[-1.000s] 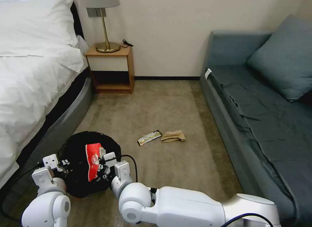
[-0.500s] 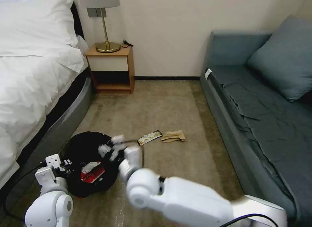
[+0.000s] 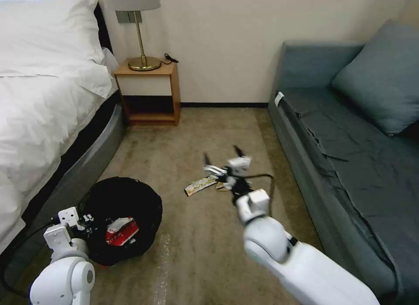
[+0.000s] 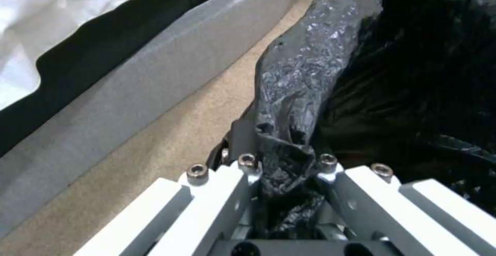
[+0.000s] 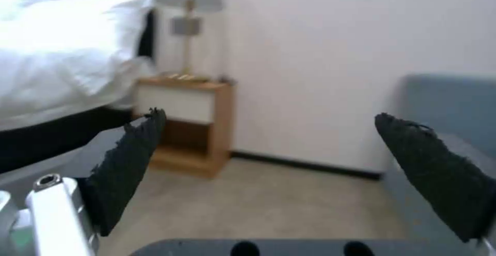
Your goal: Pick up the trash bin, then pick up the garbage on the floor and place it into the trash bin.
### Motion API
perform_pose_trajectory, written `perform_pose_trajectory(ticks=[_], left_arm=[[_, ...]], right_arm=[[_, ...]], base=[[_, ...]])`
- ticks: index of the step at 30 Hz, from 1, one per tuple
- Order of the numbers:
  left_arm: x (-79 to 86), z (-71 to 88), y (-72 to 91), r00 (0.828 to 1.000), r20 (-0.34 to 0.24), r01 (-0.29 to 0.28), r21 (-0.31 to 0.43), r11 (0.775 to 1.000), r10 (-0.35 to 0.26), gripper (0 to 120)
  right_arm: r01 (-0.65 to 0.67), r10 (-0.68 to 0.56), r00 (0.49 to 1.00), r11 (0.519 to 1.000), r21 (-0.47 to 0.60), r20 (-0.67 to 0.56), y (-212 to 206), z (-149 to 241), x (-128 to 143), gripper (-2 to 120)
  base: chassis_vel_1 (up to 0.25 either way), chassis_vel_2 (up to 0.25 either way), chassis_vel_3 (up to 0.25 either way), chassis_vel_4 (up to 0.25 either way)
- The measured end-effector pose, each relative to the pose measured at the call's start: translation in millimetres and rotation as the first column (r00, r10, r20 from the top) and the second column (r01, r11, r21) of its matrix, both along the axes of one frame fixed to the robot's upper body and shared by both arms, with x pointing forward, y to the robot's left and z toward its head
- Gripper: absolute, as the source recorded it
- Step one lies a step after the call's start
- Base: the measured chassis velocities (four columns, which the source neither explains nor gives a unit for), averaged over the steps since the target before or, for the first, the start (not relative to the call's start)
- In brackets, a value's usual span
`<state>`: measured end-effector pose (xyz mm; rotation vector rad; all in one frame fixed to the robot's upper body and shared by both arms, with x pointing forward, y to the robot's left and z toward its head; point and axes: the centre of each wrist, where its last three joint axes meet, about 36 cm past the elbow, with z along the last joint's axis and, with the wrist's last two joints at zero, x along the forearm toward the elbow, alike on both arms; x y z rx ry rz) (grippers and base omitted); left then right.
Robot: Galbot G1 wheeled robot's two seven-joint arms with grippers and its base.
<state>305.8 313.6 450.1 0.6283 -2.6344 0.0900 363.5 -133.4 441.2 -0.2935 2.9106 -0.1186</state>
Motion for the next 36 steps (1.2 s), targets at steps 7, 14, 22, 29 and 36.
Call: perform_pose_trajectory(ticks=[7,14,22,29,36], left_arm=[[0.5,0.0,2.0,1.000,0.001,0.001,-0.002,1.000,-0.001,4],[1.4,-0.6,2.4,1.000,0.005,0.001,-0.005,1.000,-0.001,4],[-0.2,2.8,0.1,1.000,0.013,0.005,-0.004,1.000,-0.005,4],[-0.8,4.2,0.0,1.000,0.016,0.006,-0.004,1.000,-0.006,4],[-1.1,3.8,0.1,1.000,0.015,0.006,-0.004,1.000,-0.005,4]], right_arm=[[0.141,-0.140,0.990,0.989,0.039,-0.024,-6.8,-11.2,-55.3,100],[0.226,-0.219,0.973,0.969,0.099,-0.075,2.9,-15.7,-92.6,100],[0.194,-0.186,0.980,0.973,0.128,-0.073,9.0,-26.6,-100.6,100],[0.175,-0.169,0.984,0.977,0.120,-0.065,7.3,-31.9,-96.6,100],[0.172,-0.165,0.984,0.978,0.114,-0.070,7.2,-35.4,-94.7,100]], base=[[0.000,0.000,0.000,0.000],[0.000,0.000,0.000,0.000],[0.000,0.000,0.000,0.000],[-0.007,0.008,0.005,-0.005],[-0.109,0.114,0.117,-0.111]])
